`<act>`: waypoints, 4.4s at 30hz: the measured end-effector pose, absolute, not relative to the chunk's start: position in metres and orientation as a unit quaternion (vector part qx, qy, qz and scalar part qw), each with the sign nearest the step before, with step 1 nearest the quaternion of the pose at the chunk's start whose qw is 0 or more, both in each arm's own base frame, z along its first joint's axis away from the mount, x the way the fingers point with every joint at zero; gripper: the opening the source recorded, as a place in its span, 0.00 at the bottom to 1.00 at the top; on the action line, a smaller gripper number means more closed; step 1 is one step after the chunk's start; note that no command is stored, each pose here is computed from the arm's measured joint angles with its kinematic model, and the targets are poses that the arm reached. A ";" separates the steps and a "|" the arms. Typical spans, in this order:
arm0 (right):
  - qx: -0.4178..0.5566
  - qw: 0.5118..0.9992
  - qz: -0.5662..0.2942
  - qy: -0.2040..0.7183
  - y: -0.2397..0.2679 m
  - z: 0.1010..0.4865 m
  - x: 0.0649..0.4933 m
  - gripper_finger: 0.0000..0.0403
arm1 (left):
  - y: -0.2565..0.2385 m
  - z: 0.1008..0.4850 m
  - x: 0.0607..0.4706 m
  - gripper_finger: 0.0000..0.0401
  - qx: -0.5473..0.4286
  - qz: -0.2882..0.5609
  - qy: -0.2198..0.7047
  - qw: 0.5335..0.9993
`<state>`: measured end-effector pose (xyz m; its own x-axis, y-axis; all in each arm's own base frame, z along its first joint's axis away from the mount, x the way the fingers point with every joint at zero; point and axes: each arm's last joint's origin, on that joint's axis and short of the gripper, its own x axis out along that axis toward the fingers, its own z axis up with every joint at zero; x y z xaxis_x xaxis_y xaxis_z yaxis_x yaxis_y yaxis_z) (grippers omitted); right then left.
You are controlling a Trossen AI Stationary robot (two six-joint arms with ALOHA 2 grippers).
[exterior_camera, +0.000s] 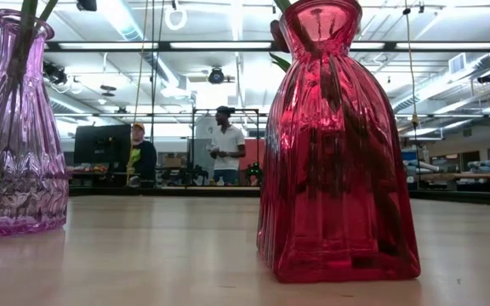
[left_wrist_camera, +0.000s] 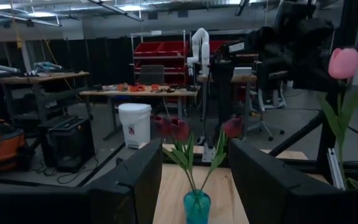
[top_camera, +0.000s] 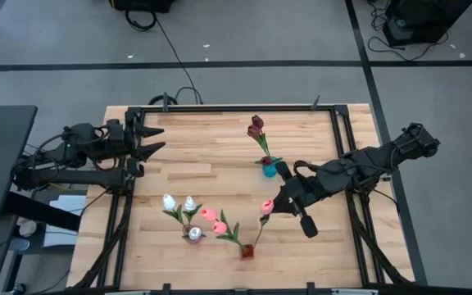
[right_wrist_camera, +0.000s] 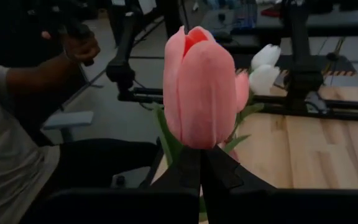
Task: Sort flowers into vase by color
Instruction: Put the pink flower into the red vase, then return to Home Position
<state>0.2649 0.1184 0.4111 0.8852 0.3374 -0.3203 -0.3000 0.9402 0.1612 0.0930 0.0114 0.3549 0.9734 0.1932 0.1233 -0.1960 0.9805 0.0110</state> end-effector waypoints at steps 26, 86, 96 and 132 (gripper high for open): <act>0.054 0.960 0.161 0.224 0.135 0.377 0.298 0.04 | 0.012 0.352 0.090 0.47 0.009 0.115 -0.045 0.992; 0.084 0.996 -0.009 -0.020 0.023 0.281 0.098 0.42 | 0.007 0.230 0.080 0.47 -0.090 0.024 -0.098 0.991; 0.083 0.993 -0.020 -0.086 0.014 0.253 0.081 0.41 | 0.006 0.202 0.091 0.47 -0.108 -0.013 -0.105 0.989; 0.067 0.973 -0.094 -0.199 -0.013 0.202 0.090 0.20 | 0.011 0.197 0.091 0.37 -0.054 0.096 -0.105 0.988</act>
<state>0.0903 -0.0131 0.2017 0.9029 -0.2102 0.3750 0.1566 0.9732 0.1685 0.0909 0.0115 0.1973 0.9596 0.2012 0.1965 -0.1788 0.9758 -0.1260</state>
